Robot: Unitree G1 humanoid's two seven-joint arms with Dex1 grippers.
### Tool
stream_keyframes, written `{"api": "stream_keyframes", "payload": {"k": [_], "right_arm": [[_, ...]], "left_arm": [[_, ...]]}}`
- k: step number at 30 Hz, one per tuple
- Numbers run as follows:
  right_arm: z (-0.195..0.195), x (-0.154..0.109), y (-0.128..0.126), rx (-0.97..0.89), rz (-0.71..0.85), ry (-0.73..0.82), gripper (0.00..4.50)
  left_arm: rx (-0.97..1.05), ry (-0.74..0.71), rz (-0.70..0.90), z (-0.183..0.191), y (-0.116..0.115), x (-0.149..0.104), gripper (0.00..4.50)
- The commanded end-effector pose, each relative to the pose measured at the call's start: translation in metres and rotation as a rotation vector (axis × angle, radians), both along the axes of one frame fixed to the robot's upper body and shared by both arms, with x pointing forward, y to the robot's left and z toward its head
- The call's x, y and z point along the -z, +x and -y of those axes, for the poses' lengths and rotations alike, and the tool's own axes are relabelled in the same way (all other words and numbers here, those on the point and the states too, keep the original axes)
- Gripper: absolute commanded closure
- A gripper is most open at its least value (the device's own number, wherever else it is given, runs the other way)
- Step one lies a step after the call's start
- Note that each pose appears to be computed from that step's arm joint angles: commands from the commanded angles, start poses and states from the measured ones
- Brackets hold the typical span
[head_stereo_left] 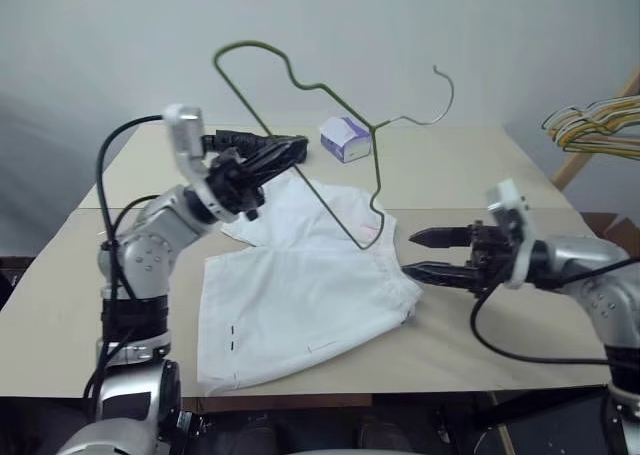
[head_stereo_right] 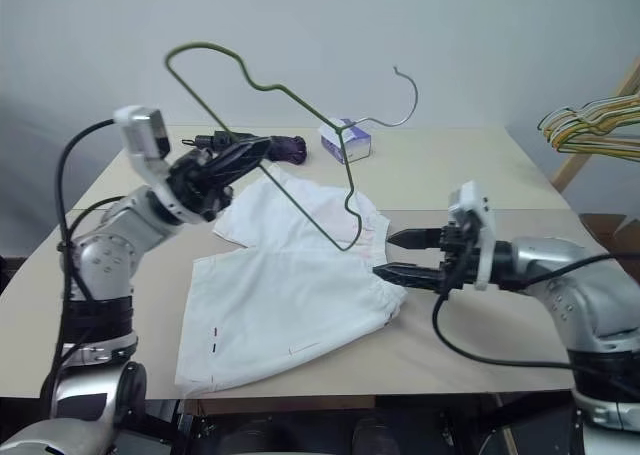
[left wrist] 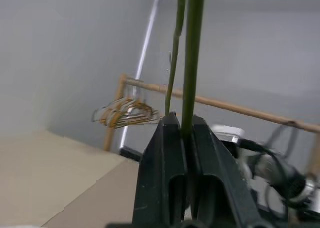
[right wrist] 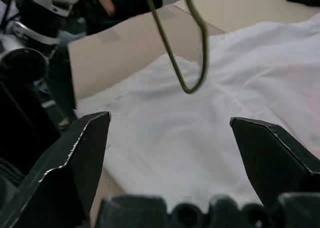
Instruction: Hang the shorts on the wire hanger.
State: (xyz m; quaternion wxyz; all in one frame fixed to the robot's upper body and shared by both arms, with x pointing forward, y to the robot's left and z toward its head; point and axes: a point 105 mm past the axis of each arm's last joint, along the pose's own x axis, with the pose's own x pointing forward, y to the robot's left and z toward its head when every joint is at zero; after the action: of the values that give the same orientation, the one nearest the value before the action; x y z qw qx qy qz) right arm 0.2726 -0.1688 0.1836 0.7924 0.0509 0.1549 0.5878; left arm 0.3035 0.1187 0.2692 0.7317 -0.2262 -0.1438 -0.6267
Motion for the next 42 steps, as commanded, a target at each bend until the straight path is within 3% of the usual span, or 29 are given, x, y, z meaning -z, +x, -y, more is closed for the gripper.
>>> {"api": "stream_keyframes", "payload": {"k": [1, 10, 18, 22, 32, 36, 42], "right_arm": [[-0.009, -0.006, -0.002, -0.096, -0.042, 0.040, 0.02], [-0.055, -0.008, 0.013, -0.184, -0.024, 0.057, 0.02], [-0.061, -0.021, 0.012, -0.231, 0.014, 0.061, 0.02], [-0.062, -0.023, 0.013, -0.233, 0.019, 0.054, 0.91], [-0.062, -0.021, 0.016, -0.224, 0.025, 0.031, 4.41], [-0.063, -0.018, 0.018, -0.210, 0.040, 0.014, 4.47], [-0.063, -0.023, 0.022, -0.187, 0.051, 0.044, 4.50]], "left_arm": [[0.093, -0.071, 0.131, -0.004, -0.014, -0.024, 4.50], [0.125, -0.087, 0.115, 0.008, -0.009, -0.022, 4.50], [0.112, -0.081, 0.104, 0.011, -0.009, -0.017, 4.50], [0.096, -0.069, 0.097, 0.012, -0.008, -0.011, 4.50], [0.075, -0.049, 0.090, 0.015, -0.006, -0.007, 4.50], [0.047, -0.038, 0.079, 0.016, -0.002, -0.003, 4.50], [-0.012, 0.086, -0.013, 0.025, 0.011, 0.018, 2.83]]}}
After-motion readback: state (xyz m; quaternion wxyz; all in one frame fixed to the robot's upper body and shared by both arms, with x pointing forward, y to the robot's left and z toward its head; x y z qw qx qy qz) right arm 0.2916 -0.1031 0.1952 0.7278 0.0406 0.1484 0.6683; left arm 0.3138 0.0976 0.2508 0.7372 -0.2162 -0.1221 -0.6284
